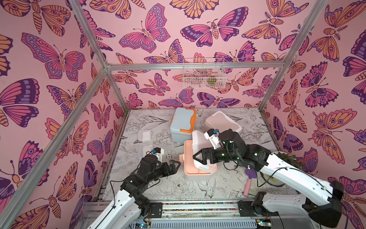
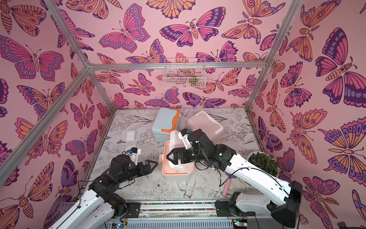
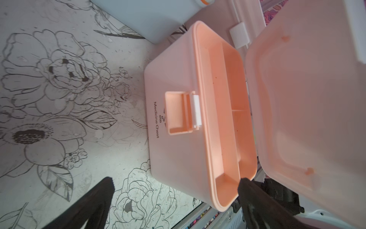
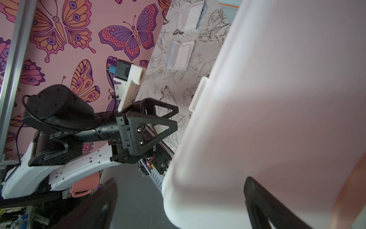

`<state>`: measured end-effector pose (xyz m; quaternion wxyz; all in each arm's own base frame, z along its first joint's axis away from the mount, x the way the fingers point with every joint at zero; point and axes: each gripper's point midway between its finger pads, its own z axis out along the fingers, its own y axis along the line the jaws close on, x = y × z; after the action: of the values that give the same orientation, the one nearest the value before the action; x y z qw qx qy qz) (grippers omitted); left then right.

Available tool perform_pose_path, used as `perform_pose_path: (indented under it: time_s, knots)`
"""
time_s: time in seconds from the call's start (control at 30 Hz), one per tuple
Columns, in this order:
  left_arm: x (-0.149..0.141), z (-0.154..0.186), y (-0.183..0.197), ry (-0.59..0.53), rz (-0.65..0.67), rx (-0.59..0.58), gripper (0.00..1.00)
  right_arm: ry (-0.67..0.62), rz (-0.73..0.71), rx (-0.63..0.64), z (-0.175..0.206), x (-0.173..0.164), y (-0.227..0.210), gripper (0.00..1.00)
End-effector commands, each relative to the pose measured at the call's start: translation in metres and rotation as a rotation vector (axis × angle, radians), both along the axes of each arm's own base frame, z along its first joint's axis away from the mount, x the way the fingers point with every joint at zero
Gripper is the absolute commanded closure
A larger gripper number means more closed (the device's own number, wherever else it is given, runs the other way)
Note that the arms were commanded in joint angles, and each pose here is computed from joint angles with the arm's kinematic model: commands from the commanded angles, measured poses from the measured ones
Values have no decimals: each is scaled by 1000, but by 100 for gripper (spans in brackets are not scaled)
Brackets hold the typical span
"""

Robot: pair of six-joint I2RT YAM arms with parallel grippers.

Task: Open first aid kits and take out gauze
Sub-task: Close the lid of the first aid kit.

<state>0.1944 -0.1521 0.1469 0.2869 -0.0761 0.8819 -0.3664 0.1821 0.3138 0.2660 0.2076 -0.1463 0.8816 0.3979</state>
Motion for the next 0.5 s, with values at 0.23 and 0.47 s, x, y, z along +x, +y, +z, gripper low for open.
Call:
perform_pose_path:
  time_s: [0.23, 0.47]
  knots:
    - [9, 18, 12, -1, 21, -60, 0, -72, -22, -160, -12, 18, -7, 0]
    - [29, 33, -5, 5, -44, -205, 0, -155, -97, -371, -23, 34, -41, 10]
